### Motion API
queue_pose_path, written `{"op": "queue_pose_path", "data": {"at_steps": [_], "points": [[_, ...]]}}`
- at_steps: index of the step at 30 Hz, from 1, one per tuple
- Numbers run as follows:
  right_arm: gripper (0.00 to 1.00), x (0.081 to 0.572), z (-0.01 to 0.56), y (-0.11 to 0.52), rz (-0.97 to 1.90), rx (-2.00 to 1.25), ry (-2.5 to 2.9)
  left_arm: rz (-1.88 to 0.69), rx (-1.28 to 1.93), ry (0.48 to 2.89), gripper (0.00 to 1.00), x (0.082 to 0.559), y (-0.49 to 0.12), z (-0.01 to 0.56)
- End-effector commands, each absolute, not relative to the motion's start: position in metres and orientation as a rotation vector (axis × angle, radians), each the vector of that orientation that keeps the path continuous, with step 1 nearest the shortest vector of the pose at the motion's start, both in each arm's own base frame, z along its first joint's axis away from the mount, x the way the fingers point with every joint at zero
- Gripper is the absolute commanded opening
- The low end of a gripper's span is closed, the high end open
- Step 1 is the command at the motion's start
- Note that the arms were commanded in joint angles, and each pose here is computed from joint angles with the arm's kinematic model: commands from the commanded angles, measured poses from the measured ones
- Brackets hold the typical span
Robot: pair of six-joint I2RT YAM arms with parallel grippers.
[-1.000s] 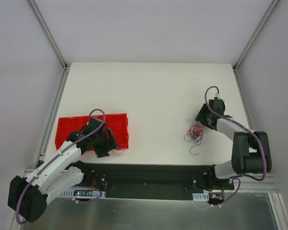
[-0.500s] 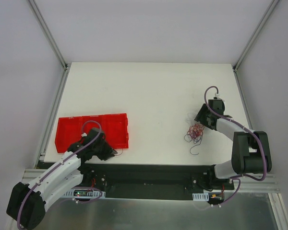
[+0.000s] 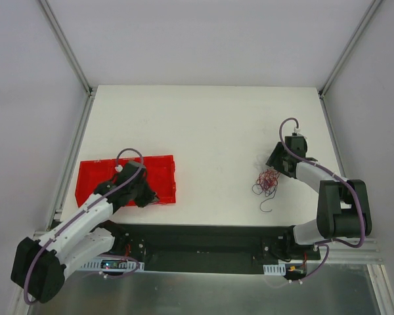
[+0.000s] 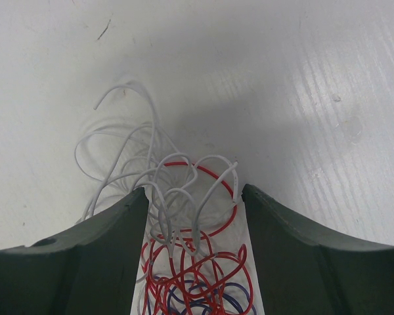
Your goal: Untangle the cables
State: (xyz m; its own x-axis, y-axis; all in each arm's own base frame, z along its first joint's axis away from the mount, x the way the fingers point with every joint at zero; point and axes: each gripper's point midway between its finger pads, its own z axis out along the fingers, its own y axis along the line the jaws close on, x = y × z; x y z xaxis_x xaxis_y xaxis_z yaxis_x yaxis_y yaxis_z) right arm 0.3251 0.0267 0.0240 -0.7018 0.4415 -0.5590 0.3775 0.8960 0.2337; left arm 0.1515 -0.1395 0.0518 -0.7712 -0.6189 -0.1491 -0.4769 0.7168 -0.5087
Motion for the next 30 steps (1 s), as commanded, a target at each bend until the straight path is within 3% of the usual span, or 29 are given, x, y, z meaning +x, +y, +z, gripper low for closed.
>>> {"op": "queue_pose_path", "data": {"at_steps": [1, 10, 16, 25, 30], "points": [[0.63, 0.326, 0.026, 0.029, 0.127, 0.571, 2.443, -0.476, -0.684, 2.64, 0.0, 0.175, -0.13, 0.065], [0.63, 0.326, 0.026, 0.029, 0.129, 0.569, 2.444, -0.181, -0.554, 2.601, 0.0, 0.225, -0.112, 0.071], [0.63, 0.325, 0.025, 0.029, 0.127, 0.568, 2.448, -0.238, -0.45, 2.569, 0.0, 0.255, -0.131, 0.067], [0.63, 0.325, 0.026, 0.03, 0.129, 0.565, 2.446, -0.105, -0.359, 2.596, 0.0, 0.266, -0.122, 0.038], [0.63, 0.325, 0.026, 0.031, 0.131, 0.561, 2.444, -0.177, -0.348, 2.558, 0.27, 0.261, -0.124, 0.053]]}}
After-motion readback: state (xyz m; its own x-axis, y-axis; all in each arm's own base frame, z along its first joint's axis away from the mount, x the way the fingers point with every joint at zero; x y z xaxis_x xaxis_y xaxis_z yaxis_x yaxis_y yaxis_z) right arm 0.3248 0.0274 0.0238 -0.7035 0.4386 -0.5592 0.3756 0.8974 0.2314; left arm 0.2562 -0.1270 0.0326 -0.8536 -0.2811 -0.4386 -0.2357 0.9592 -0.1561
